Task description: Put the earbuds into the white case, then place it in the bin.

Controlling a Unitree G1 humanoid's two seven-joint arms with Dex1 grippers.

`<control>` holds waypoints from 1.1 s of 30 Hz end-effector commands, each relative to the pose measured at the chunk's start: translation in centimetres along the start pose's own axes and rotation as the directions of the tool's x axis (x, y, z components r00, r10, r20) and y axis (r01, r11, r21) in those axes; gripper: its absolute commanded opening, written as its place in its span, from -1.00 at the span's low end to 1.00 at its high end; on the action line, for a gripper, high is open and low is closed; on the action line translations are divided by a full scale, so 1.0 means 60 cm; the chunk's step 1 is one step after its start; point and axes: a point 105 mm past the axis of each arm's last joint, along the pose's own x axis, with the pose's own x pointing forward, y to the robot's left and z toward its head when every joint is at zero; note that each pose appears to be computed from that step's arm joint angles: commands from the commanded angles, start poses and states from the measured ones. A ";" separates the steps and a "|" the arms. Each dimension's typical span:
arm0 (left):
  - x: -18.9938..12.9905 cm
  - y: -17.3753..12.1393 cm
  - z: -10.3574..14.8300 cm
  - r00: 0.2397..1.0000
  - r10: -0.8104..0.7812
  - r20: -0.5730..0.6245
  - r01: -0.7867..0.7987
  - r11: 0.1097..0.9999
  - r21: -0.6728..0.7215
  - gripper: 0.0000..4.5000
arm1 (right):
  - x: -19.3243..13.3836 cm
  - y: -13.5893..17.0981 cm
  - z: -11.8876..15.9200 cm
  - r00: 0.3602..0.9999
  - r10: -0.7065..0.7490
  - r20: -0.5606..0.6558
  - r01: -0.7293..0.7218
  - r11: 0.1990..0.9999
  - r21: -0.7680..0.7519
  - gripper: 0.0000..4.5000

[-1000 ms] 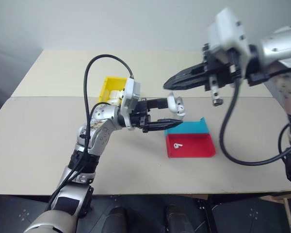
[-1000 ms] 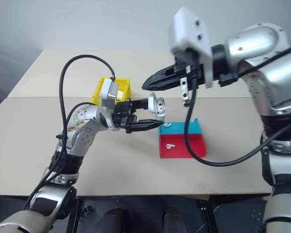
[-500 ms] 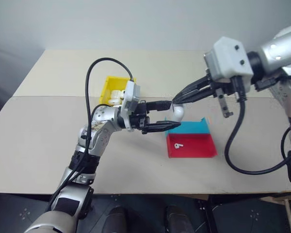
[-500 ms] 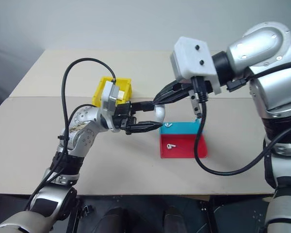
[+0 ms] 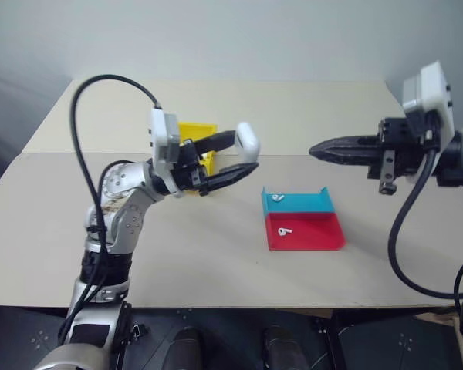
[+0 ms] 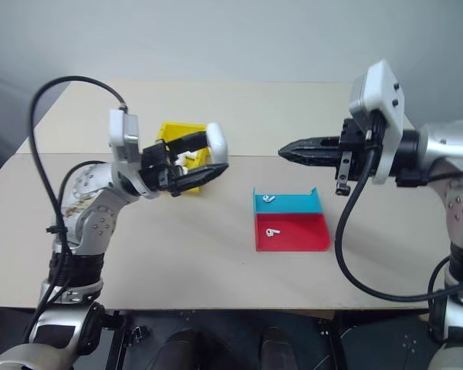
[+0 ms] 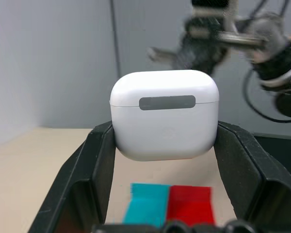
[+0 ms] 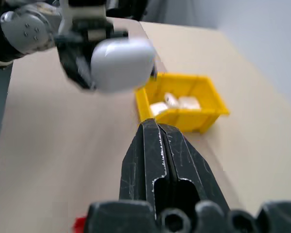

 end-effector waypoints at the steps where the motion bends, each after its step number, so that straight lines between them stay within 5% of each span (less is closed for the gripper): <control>1: -0.027 0.041 0.013 0.968 0.249 -0.038 -0.246 0.967 0.070 0.25 | 0.006 0.021 -0.004 0.996 -0.086 0.037 0.086 0.996 0.009 -0.98; 5: -0.052 0.130 -0.032 0.698 0.680 -0.223 -0.676 0.729 0.107 0.25 | 0.042 0.042 -0.017 0.987 -0.146 0.063 0.142 0.987 0.071 -0.98; 12: -0.067 0.171 -0.095 0.458 0.793 -0.403 -0.806 0.561 0.187 0.25 | 0.057 0.044 -0.013 0.980 -0.191 0.052 0.186 0.979 0.084 -0.98; 18: -0.067 0.201 -0.130 0.351 0.807 -0.475 -0.841 0.495 0.220 0.25 | 0.060 0.040 -0.010 0.978 -0.206 0.028 0.204 0.976 0.083 -0.98; 19: -0.067 0.204 -0.134 0.345 0.802 -0.487 -0.845 0.492 0.212 0.25 | 0.061 0.040 -0.010 0.978 -0.207 0.026 0.204 0.975 0.083 -0.98; 20: -0.066 0.205 -0.136 0.350 0.796 -0.494 -0.843 0.497 0.204 0.57 | 0.062 0.040 -0.010 0.978 -0.207 0.024 0.204 0.975 0.083 -1.00; 23: -0.065 0.203 -0.126 0.378 0.788 -0.487 -0.829 0.522 0.201 0.97 | 0.060 0.041 -0.009 0.977 -0.212 0.016 0.210 0.974 0.081 -1.00; 29: -0.069 0.199 -0.090 0.403 0.816 -0.413 -0.826 0.519 0.219 0.99 | 0.046 0.039 -0.008 0.974 -0.225 0.013 0.223 0.971 0.087 -1.00; 33: -0.073 0.171 -0.042 0.553 0.763 -0.334 -0.763 0.625 0.164 0.99 | 0.035 0.036 -0.015 0.972 -0.235 0.006 0.234 0.968 0.095 -1.00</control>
